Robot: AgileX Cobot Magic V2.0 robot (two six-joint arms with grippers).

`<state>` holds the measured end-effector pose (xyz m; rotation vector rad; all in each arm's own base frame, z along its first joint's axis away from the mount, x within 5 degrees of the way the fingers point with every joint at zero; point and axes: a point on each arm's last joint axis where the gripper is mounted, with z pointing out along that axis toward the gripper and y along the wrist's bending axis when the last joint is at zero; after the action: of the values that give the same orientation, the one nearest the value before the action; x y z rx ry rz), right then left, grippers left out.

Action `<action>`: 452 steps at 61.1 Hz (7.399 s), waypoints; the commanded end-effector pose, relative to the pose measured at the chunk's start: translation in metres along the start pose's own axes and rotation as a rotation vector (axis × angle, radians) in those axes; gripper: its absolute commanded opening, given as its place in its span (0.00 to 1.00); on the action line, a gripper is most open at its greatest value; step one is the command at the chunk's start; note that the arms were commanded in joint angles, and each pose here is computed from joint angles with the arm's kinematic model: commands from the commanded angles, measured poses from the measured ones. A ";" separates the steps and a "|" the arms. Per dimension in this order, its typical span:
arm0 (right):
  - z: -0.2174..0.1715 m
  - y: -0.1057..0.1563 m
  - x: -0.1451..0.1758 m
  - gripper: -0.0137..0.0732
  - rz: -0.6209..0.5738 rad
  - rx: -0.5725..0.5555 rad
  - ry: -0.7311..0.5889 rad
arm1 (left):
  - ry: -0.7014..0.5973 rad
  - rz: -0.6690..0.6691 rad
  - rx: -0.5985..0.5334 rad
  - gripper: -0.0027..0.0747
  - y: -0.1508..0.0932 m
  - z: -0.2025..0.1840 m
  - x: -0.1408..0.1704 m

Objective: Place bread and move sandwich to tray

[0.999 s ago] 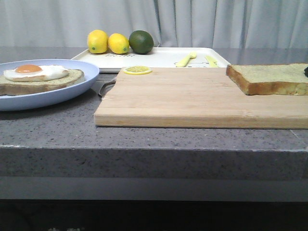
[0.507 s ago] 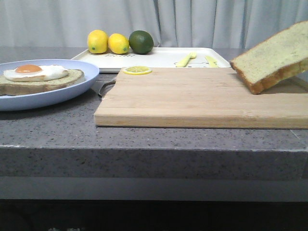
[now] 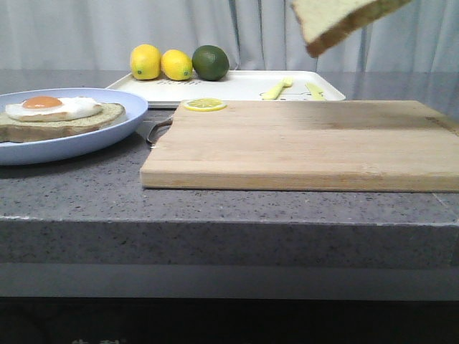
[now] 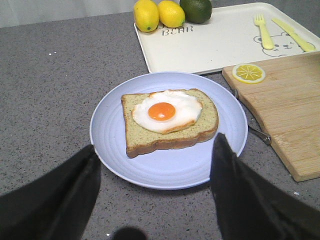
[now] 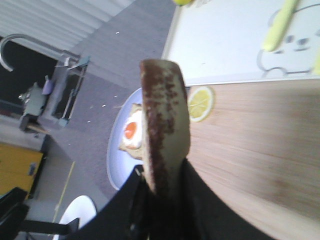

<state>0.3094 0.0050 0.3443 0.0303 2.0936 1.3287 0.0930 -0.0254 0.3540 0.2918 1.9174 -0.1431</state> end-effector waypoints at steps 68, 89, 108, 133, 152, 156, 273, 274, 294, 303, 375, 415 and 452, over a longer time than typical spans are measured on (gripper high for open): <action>0.267 0.104 0.091 0.33 0.410 -0.147 0.025 | -0.147 0.003 0.015 0.63 -0.001 -0.003 -0.019; 0.274 0.095 0.094 0.33 0.419 -0.116 0.019 | -0.147 0.001 0.016 0.63 -0.001 -0.003 -0.019; 0.282 0.086 0.101 0.46 0.413 -0.105 0.057 | -0.147 0.001 0.016 0.63 -0.001 -0.003 -0.019; 0.274 0.082 0.097 0.70 0.237 -0.083 0.121 | -0.147 0.001 0.016 0.63 -0.001 -0.003 -0.019; 0.223 0.096 0.063 0.70 -0.042 -0.072 0.137 | -0.147 0.001 0.016 0.63 -0.001 -0.003 -0.019; 0.208 0.102 0.057 0.70 -0.120 -0.062 0.142 | -0.147 0.001 0.016 0.63 -0.001 -0.003 -0.019; -0.093 0.124 0.178 0.69 -0.894 0.372 -0.146 | 0.425 -0.022 -0.297 0.63 0.043 0.072 -0.058; -0.093 0.124 0.178 0.69 -0.894 0.372 -0.146 | 0.426 -0.048 -0.304 0.63 0.047 0.074 -0.061; -0.093 0.124 0.178 0.69 -0.894 0.372 -0.146 | 0.492 -0.359 -0.121 0.63 0.097 0.137 -0.071; -0.093 0.124 0.178 0.69 -0.894 0.372 -0.146 | 0.545 -0.420 -0.095 0.58 0.110 0.166 -0.058; -0.093 0.124 0.178 0.69 -0.894 0.372 -0.146 | 0.650 -0.587 0.091 0.17 0.116 0.241 -0.013; -0.093 0.124 0.178 0.69 -0.894 0.372 -0.146 | 0.504 -0.556 0.135 0.01 0.116 0.230 -0.063; -0.093 0.124 0.178 0.69 -0.894 0.372 -0.146 | 0.341 -0.547 0.295 0.01 0.078 0.290 -0.137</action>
<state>0.0803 0.0530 0.3668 -0.5995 1.9299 0.3792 0.4168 -0.0227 0.3450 0.0159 2.4288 -0.6780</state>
